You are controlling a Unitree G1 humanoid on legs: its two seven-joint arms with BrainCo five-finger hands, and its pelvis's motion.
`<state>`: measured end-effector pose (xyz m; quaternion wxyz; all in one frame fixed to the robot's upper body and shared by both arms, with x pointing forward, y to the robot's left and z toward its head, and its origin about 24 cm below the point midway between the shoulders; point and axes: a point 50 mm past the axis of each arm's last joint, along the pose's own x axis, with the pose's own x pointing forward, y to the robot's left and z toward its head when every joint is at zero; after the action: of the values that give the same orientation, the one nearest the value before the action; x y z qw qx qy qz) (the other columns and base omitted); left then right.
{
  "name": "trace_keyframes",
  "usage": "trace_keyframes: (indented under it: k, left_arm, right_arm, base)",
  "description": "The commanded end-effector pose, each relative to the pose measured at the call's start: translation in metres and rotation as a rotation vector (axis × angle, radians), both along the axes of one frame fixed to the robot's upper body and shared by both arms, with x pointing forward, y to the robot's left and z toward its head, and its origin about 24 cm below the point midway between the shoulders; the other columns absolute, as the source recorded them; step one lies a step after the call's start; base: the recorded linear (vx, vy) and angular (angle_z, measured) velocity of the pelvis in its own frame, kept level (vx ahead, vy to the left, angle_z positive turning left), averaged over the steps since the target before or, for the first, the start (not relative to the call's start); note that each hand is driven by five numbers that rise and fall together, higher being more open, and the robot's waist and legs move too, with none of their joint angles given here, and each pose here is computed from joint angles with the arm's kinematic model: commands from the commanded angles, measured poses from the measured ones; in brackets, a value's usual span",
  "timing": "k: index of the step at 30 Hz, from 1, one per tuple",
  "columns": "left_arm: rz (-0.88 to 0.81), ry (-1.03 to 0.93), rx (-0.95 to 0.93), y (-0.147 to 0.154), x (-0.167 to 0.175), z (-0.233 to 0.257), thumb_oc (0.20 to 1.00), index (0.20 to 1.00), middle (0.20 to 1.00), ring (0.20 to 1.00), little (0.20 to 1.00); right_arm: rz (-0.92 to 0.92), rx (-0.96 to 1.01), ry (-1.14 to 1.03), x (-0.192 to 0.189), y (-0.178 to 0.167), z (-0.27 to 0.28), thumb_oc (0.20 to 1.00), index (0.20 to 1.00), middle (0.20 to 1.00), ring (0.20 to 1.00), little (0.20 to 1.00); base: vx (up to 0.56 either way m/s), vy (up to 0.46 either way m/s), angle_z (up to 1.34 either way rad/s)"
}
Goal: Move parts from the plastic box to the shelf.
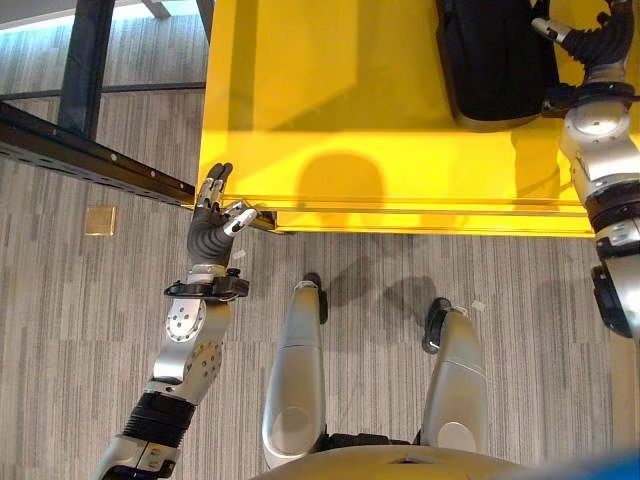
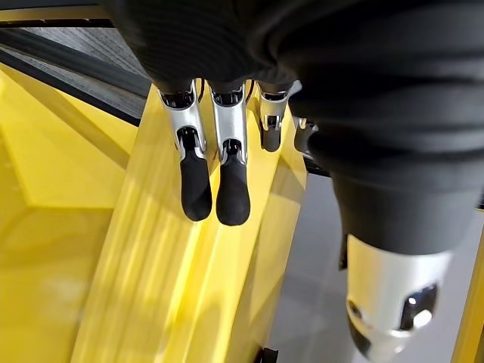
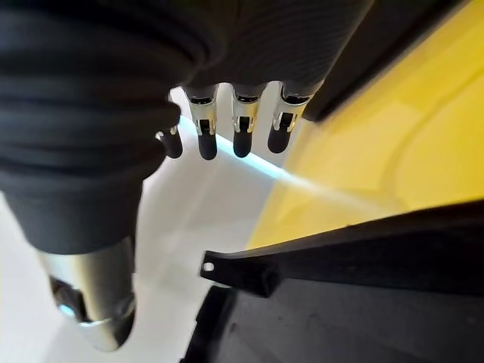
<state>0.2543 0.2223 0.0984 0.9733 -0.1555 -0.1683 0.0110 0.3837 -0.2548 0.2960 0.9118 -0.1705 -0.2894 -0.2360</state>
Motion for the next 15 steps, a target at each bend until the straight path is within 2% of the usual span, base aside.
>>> trace_keyframes:
  k: [1,10,15]
  left_arm:
    - [0.01,0.023,-0.016,-0.003,0.0,-0.008,1.0,1.0,1.0,1.0,1.0]
    - [0.07,0.023,-0.024,0.005,-0.005,-0.009,1.0,1.0,1.0,1.0,1.0]
    - [0.075,0.024,-0.028,0.005,-0.006,-0.009,1.0,1.0,1.0,1.0,1.0]
  right_arm:
    - [-0.089,-0.07,-0.116,-0.019,-0.023,0.011,1.0,1.0,1.0,1.0,1.0]
    - [0.031,-0.057,-0.307,-0.059,-0.005,-0.006,1.0,1.0,1.0,1.0,1.0]
    - [0.064,0.027,-0.288,-0.062,-0.003,-0.03,1.0,1.0,1.0,1.0,1.0]
  base:
    - [0.0,0.0,0.0]
    - [0.0,-0.001,0.0]
    - [0.0,-0.002,-0.03]
